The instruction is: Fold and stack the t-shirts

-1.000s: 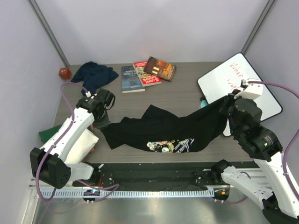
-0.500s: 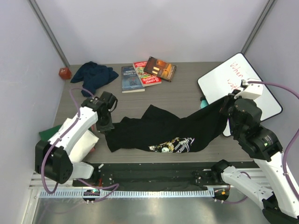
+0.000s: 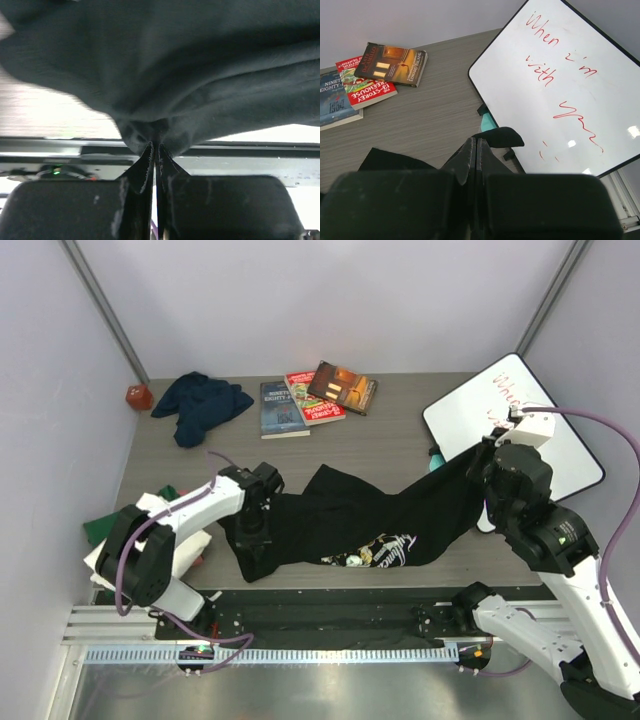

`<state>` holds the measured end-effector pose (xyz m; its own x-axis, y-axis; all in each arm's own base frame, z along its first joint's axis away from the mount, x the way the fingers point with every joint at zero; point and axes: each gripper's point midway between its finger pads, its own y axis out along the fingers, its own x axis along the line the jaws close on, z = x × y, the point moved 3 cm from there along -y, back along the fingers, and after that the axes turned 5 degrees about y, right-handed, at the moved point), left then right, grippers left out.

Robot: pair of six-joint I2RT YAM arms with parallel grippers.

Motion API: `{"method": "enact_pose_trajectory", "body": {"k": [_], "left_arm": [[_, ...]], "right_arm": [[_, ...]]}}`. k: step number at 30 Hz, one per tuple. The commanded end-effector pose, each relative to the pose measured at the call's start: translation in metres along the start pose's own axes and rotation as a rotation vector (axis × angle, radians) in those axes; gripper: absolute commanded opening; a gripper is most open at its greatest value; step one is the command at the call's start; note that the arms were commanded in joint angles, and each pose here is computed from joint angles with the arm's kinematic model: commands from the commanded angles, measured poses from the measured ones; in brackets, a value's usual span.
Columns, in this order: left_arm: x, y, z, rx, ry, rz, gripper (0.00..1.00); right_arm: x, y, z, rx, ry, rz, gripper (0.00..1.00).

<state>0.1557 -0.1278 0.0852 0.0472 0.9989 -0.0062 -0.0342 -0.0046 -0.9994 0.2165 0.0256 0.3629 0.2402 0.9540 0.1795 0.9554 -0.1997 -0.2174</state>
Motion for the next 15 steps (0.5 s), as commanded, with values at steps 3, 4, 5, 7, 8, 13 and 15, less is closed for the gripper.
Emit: {"method": "enact_pose_trajectory", "body": {"k": [3, 4, 5, 7, 8, 13, 15], "left_arm": [[-0.041, 0.017, 0.008, 0.035, 0.032, 0.087, 0.0], [-0.043, 0.021, 0.009, 0.045, 0.035, 0.079, 0.0], [-0.046, 0.023, 0.01, 0.049, 0.045, 0.075, 0.0], [-0.052, 0.027, 0.012, 0.053, 0.042, 0.087, 0.0], [-0.057, 0.028, 0.015, 0.057, 0.05, 0.089, 0.0], [-0.066, 0.031, 0.02, 0.046, 0.077, 0.064, 0.0], [-0.063, 0.028, 0.019, 0.031, 0.077, 0.043, 0.0]], "right_arm": [[0.003, -0.006, -0.028, -0.075, 0.057, -0.014, 0.01], [0.002, -0.006, -0.028, -0.076, 0.056, -0.014, 0.01], [0.002, -0.006, -0.027, -0.076, 0.056, -0.011, 0.01], [0.002, -0.006, -0.026, -0.073, 0.053, -0.013, 0.01], [0.002, -0.005, -0.025, -0.071, 0.05, -0.011, 0.01], [0.002, -0.004, -0.021, -0.066, 0.053, -0.009, 0.01], [0.002, -0.004, -0.02, -0.063, 0.05, -0.007, 0.01]]}}
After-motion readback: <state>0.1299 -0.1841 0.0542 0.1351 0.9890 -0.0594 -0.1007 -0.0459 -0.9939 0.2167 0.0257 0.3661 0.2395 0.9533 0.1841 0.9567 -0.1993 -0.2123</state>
